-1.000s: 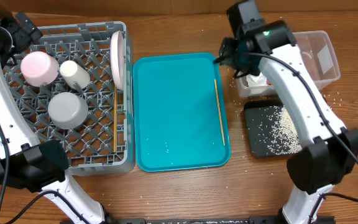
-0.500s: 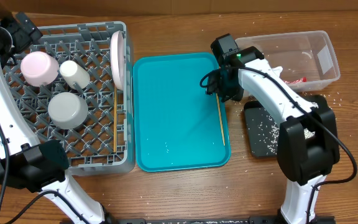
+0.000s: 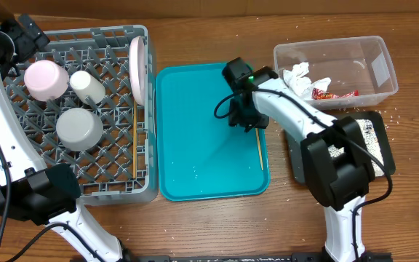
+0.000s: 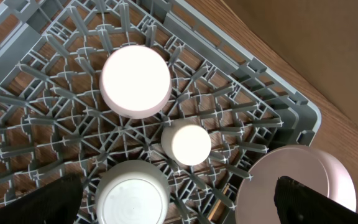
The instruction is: Sort waste into correct bins and load items into the dishwasher
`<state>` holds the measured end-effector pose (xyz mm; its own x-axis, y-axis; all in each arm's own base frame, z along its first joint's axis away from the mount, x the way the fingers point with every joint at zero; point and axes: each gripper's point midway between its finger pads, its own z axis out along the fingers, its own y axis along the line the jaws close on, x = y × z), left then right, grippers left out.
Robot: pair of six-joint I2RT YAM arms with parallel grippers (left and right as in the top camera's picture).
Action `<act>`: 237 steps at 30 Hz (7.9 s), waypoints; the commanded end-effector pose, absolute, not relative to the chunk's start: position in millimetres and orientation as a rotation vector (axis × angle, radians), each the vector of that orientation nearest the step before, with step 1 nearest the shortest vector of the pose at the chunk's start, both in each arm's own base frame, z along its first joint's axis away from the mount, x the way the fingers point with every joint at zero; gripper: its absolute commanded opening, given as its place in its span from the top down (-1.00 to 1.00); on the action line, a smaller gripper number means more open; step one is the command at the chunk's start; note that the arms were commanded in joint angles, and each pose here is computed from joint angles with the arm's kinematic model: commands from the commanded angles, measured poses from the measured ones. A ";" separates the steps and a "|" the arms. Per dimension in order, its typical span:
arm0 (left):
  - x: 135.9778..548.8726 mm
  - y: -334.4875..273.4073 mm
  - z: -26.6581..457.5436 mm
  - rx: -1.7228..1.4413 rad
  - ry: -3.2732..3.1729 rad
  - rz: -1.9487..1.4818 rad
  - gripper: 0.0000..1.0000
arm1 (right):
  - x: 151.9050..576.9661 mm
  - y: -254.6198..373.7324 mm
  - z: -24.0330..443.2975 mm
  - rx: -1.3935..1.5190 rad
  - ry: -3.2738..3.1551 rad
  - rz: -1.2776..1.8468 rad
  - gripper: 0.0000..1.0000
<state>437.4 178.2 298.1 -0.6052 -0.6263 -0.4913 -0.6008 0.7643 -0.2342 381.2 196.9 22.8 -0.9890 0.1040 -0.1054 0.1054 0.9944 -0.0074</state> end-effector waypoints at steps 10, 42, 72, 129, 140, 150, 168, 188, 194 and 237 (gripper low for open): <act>439.2 173.8 297.3 -0.917 2.401 -0.071 -1.00 | 386.5 182.0 8.7 0.178 3.012 -0.143 -0.11; 439.2 173.8 297.3 -0.917 2.400 -0.071 -1.00 | 432.4 241.0 166.6 0.099 2.850 0.256 0.93; 439.2 173.8 297.3 -0.917 2.401 -0.071 -1.00 | 391.4 494.0 211.5 -0.179 2.496 1.030 0.89; 439.2 173.8 297.3 -0.917 2.400 -0.071 -1.00 | 352.0 48.2 351.2 0.671 2.464 -0.012 -1.00; 439.2 173.8 297.3 -0.917 2.401 -0.071 -1.00 | 351.0 54.5 349.1 0.559 2.511 -0.003 -1.00; 439.2 173.8 297.3 -0.917 2.401 -0.071 -1.00 | 344.7 67.6 351.4 0.263 2.579 0.046 -1.00; 439.2 173.8 297.3 -0.917 2.401 -0.071 -1.00 | 286.7 0.8 389.8 0.414 2.423 0.069 -1.00; 439.2 173.8 297.3 -0.917 2.401 -0.071 -1.00 | 250.7 9.2 229.9 0.323 1.949 0.279 -1.00; 439.2 173.8 297.3 -0.917 2.401 -0.071 -1.00 | 243.1 10.7 208.3 0.284 1.784 0.307 -1.00; 439.2 173.8 297.3 -0.917 2.401 -0.071 -1.00 | 246.5 0.5 170.5 0.159 1.586 0.149 -1.00</act>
<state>437.6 177.7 298.1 -0.6058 -0.6265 -0.4905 -0.5993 0.7647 -0.2366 246.5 2.4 171.9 -0.0266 0.2085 -0.9777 0.0001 0.9780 0.2086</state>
